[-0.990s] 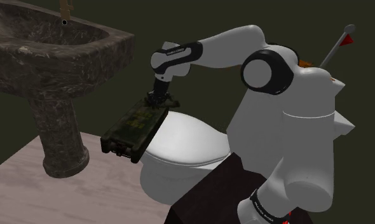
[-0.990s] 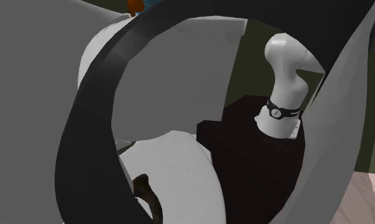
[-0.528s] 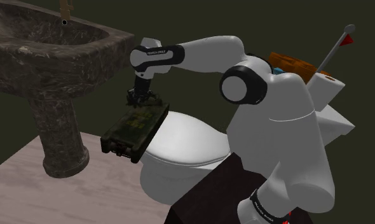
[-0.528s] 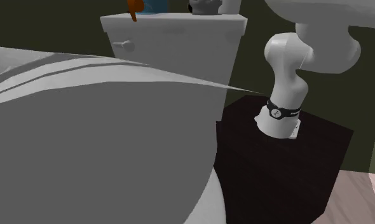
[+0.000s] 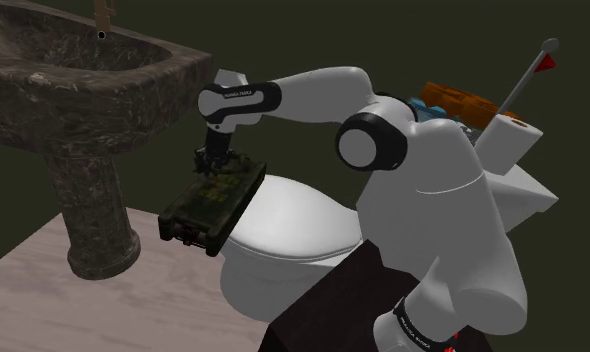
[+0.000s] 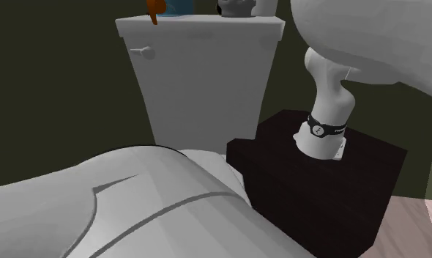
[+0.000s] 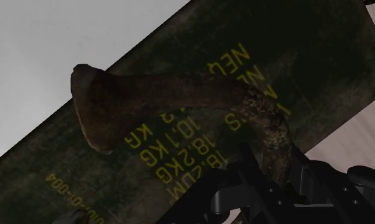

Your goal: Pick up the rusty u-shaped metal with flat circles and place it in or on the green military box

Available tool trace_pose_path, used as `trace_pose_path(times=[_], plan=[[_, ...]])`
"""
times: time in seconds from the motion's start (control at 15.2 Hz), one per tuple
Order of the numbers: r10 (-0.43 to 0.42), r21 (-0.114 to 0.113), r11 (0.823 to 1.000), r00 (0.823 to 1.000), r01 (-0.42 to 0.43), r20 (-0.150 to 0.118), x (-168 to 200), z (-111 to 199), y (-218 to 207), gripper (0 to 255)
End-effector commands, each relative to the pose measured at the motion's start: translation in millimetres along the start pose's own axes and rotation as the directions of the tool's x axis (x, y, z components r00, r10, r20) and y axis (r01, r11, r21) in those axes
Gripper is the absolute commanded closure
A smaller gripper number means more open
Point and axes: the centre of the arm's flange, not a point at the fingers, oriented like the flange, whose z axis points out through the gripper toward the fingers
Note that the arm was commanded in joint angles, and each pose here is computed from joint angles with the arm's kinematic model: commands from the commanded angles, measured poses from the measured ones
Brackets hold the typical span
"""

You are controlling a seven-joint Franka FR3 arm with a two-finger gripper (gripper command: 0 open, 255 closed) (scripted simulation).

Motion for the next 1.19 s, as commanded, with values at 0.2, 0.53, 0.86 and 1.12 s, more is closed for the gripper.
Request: trace_pose_path(times=[0.2,0.53,0.86,1.12], plan=[[0.000,0.000,1.000,1.000,0.000,-0.001,1.1,25.9,3.7,255],[0.000,0.000,1.000,1.000,0.000,-0.001,1.6,36.0,5.3,255],[0.000,0.000,1.000,1.000,0.000,-0.001,1.6,36.0,5.3,0],[0.000,0.000,1.000,1.000,0.000,-0.001,1.5,35.9,5.2,0]])
